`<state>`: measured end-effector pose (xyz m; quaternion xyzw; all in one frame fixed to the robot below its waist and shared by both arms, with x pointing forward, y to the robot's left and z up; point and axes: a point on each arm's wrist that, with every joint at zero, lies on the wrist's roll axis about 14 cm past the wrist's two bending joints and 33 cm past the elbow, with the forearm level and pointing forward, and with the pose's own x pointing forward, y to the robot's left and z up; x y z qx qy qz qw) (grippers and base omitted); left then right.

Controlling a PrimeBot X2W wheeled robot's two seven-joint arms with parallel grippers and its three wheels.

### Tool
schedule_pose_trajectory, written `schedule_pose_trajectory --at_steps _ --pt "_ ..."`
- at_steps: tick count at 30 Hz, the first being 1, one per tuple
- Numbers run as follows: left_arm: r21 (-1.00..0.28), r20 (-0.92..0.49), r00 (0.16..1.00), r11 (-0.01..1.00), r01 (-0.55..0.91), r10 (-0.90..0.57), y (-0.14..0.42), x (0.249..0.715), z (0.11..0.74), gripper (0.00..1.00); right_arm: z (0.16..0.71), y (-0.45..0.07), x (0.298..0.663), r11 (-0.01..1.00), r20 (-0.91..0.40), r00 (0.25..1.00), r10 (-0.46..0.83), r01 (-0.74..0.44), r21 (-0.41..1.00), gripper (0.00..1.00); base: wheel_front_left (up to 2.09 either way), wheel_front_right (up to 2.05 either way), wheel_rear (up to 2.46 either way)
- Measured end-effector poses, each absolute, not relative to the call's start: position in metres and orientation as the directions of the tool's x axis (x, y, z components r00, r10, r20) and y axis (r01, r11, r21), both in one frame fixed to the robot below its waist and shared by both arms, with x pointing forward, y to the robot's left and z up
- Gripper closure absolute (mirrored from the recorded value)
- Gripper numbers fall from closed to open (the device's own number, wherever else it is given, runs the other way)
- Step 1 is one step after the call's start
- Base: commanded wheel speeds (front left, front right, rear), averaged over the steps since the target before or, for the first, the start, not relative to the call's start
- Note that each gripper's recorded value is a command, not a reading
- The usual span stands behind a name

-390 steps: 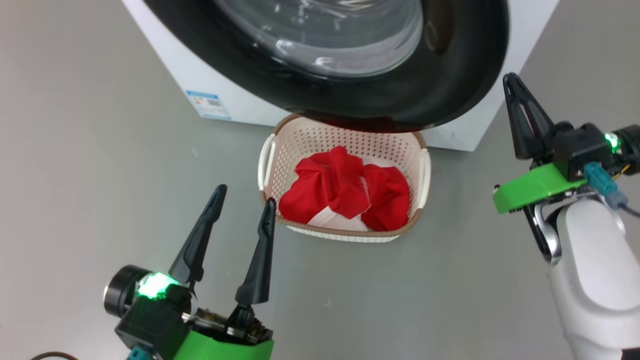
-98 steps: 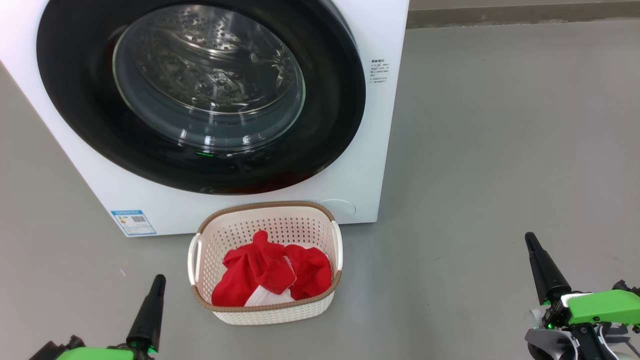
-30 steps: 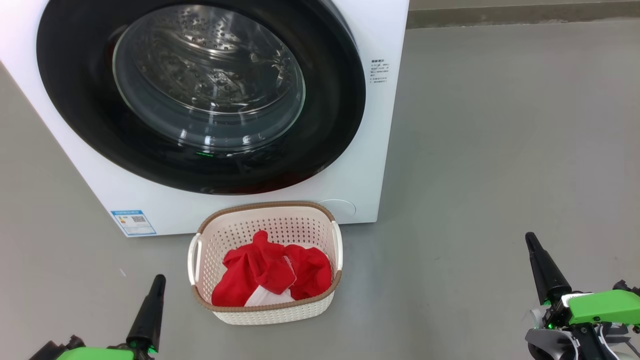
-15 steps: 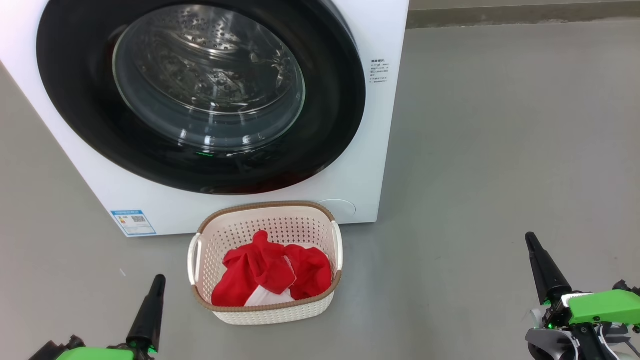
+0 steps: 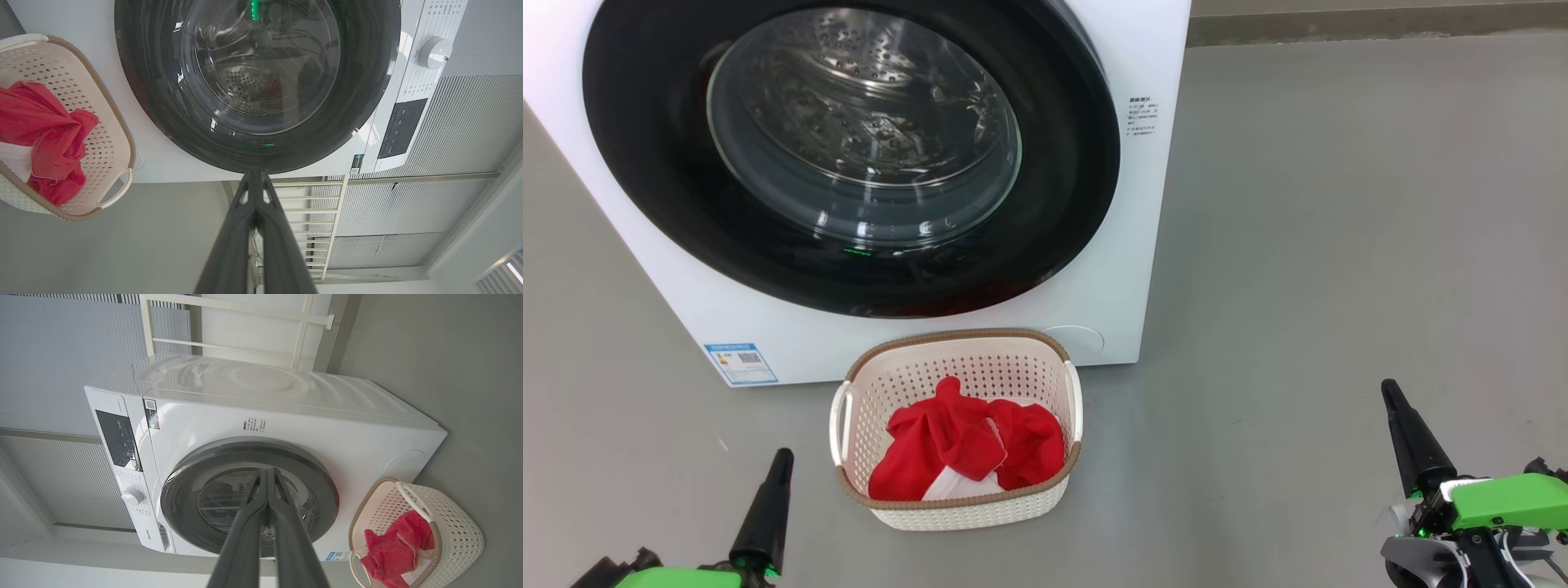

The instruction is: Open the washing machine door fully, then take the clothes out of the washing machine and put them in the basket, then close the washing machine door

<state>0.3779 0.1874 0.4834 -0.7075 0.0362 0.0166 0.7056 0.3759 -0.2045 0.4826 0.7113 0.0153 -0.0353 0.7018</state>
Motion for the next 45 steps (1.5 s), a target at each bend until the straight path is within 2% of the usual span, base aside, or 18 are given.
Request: schedule_pose_trajectory --at_steps 45 --pt "-0.997 -0.075 0.997 -0.002 -0.075 -0.028 0.1874 0.3779 0.4834 1.0 0.4826 -0.2046 0.3759 -0.015 -0.072 0.997 -0.028 0.071 0.997 1.0 0.0 0.0 0.0"
